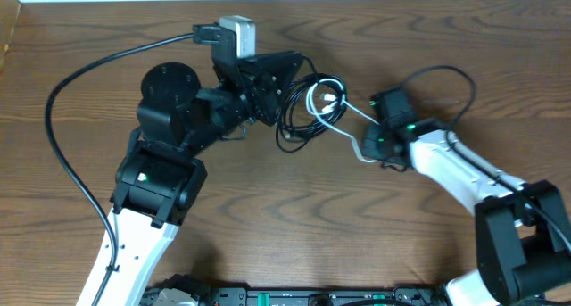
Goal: Untangle cables
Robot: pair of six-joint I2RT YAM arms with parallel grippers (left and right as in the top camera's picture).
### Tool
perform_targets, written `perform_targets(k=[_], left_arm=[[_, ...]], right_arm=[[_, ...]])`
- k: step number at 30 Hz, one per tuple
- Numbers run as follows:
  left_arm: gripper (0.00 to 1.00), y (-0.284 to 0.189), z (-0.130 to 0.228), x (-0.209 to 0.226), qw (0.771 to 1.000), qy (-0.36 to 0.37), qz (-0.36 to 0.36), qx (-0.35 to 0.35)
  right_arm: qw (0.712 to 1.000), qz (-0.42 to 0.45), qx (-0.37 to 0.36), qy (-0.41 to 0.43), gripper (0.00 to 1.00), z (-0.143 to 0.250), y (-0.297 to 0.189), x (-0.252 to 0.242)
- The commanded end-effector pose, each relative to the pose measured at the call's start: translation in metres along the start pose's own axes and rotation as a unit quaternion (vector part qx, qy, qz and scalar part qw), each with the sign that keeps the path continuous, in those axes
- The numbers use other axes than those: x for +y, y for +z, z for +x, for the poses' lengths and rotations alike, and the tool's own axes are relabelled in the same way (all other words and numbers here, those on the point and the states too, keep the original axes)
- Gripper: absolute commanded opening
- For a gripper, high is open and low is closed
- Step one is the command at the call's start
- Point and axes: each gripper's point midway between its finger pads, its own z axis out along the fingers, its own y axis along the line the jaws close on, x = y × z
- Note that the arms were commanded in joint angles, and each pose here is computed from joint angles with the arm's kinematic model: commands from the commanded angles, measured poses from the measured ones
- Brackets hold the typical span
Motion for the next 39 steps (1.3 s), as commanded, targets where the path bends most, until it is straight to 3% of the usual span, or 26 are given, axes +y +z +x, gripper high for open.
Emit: perform_targets(k=[1,12,24,29,39], left_arm=[[0.08,-0.016,-0.029,0.024,0.997,0.020,-0.053,-0.050],[0.08,-0.048,-0.044,0.088,0.987,-0.018,-0.144,-0.070],[0.09,-0.024,0.010,0.098,0.991,-0.082,-0.101,0.042],[0.09,0.000,0.044,0.107,0.985,-0.110,-0.083,0.104],[0.14,0.053,0.116,0.101,0.971,-0.106,-0.046,0.209]], right_arm=[[0.995,0.065,-0.015,0.070,0.01,-0.021,-0.006,-0.057],[0.992,0.078,0.013,0.100,0.01,-0.031,-0.008,-0.114],[0.996,-0.067,0.015,0.056,0.01,-0.036,-0.026,-0.060],[0.989,-0.141,-0.034,0.017,0.01,-0.049,-0.071,-0.035],[0.958,-0.203,-0.201,-0.014,0.01,-0.057,-0.197,-0.024]])
